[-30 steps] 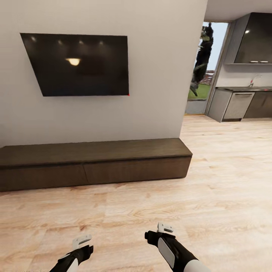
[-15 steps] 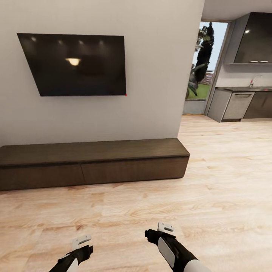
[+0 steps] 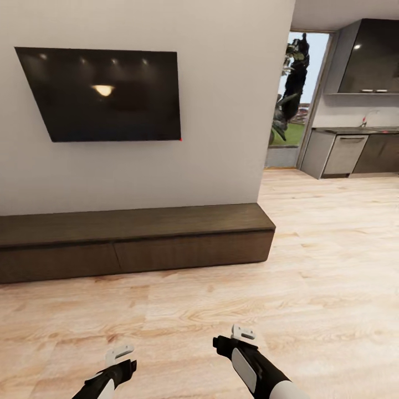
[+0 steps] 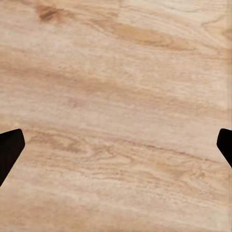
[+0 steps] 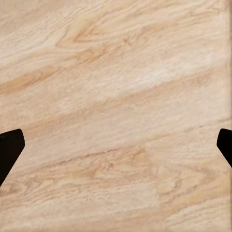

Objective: Place each of the two pumpkins and all three candles from the living room inside a cabinet in the living room (use any cabinet), then make sure every cabinet is closed, and position the cauldron so it is next to a table in the living room.

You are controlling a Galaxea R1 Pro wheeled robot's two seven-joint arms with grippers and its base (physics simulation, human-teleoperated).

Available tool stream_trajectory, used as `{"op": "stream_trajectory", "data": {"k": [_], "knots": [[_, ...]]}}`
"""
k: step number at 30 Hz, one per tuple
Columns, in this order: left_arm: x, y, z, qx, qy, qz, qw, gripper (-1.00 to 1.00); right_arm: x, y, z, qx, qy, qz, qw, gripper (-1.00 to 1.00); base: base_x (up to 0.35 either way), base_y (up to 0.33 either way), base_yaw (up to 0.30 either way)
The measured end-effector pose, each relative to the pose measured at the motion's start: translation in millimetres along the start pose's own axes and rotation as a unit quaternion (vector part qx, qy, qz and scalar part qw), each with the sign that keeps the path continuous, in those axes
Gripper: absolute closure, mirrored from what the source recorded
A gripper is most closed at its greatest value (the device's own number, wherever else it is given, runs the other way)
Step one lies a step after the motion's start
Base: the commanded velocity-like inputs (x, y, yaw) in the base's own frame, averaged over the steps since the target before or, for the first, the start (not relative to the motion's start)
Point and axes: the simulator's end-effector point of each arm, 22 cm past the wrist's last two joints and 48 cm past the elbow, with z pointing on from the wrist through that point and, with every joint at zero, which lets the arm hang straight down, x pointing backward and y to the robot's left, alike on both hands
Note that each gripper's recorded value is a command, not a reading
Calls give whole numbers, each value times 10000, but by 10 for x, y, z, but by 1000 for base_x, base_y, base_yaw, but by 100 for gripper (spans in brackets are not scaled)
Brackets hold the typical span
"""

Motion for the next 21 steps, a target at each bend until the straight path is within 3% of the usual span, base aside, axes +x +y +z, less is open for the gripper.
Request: {"op": "stream_trajectory", "data": {"k": [21], "knots": [[-3, 9, 0, -6, -3, 1, 10000, -100, -35, 5, -1, -8, -79, -40, 10000, -100, 120, 0, -3]]}}
